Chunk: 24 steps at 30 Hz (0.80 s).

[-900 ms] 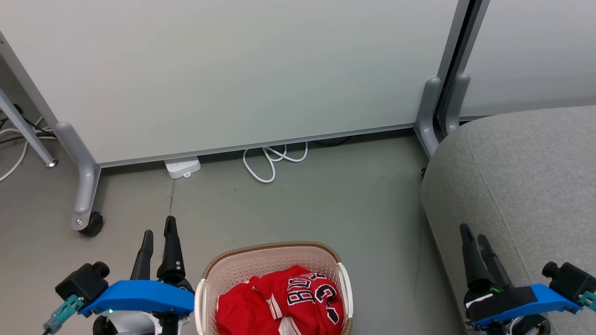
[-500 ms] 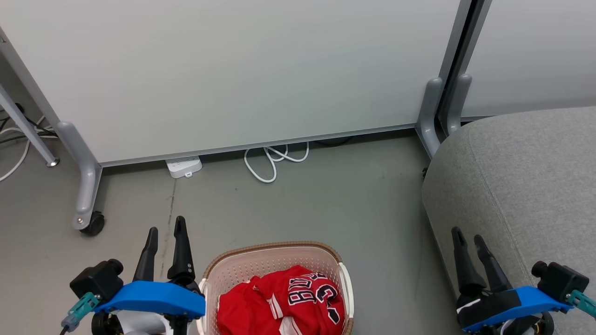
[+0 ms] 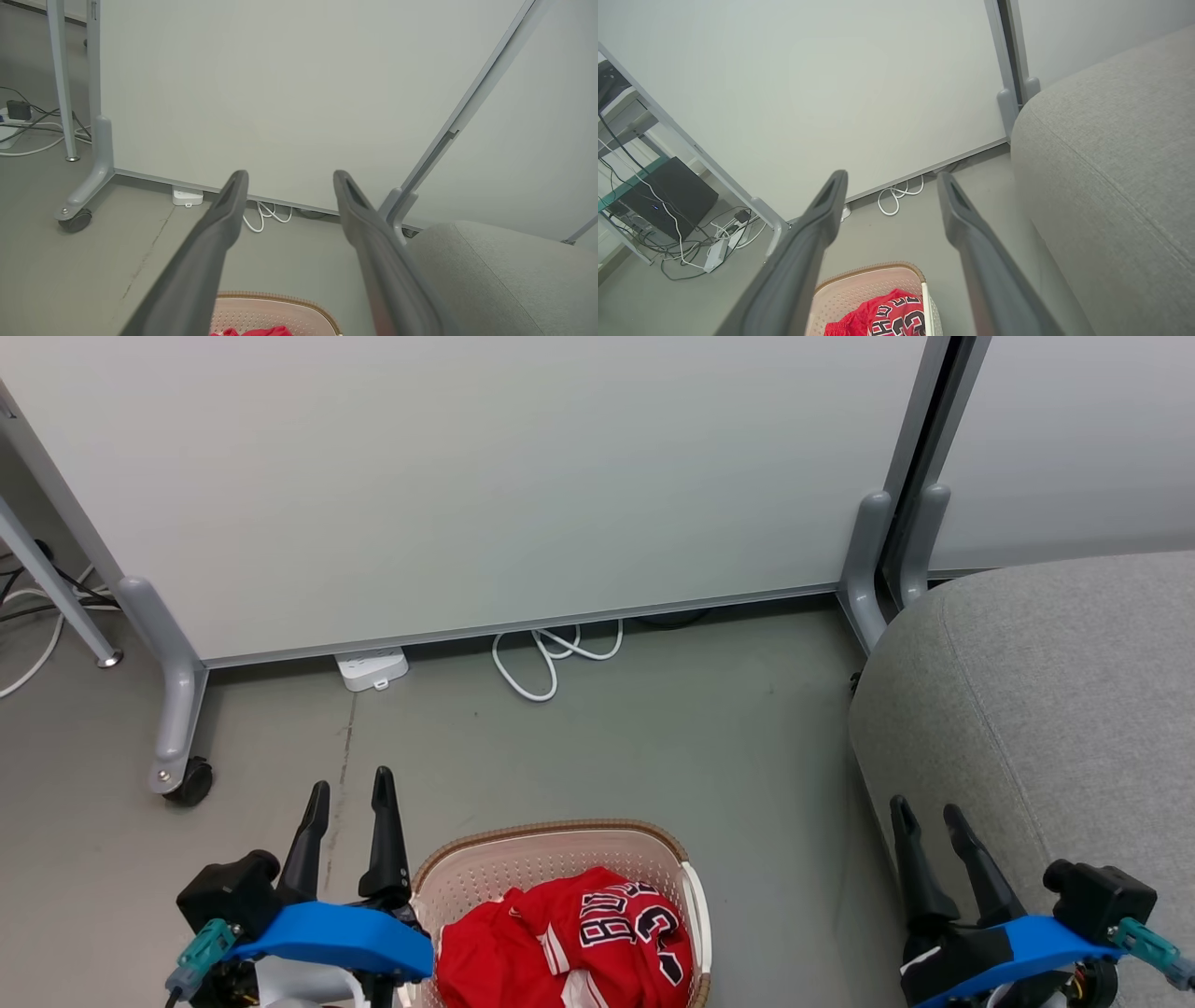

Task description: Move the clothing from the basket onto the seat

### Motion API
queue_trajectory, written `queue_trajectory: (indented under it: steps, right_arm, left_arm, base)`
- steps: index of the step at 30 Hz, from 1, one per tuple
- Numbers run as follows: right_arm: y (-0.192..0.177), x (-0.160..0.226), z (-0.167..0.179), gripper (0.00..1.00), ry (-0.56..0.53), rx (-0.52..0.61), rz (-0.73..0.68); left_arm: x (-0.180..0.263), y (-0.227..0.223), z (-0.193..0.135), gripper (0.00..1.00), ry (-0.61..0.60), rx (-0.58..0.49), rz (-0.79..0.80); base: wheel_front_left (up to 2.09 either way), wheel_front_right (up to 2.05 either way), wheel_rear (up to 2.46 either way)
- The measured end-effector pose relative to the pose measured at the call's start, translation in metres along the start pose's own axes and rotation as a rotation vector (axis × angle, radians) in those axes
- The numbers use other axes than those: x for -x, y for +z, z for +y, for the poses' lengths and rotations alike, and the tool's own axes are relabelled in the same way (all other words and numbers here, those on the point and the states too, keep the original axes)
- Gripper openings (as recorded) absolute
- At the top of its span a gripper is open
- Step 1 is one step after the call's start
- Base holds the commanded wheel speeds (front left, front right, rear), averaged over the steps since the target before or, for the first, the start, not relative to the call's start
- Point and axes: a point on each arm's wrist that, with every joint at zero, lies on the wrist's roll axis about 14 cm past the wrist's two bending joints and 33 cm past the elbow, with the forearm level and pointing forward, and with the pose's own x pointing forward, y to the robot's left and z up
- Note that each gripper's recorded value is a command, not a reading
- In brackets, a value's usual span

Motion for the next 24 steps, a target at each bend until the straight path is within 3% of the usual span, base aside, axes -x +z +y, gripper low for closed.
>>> queue_trajectory:
  steps: [24]
  right_arm:
    - [-0.007, -0.001, 0.015, 1.0, 0.071, 0.22, 0.002]
  left_arm:
    - [0.002, -0.001, -0.011, 1.0, -0.053, -0.22, -0.028]
  base:
    - [0.0, 0.0, 0.0]
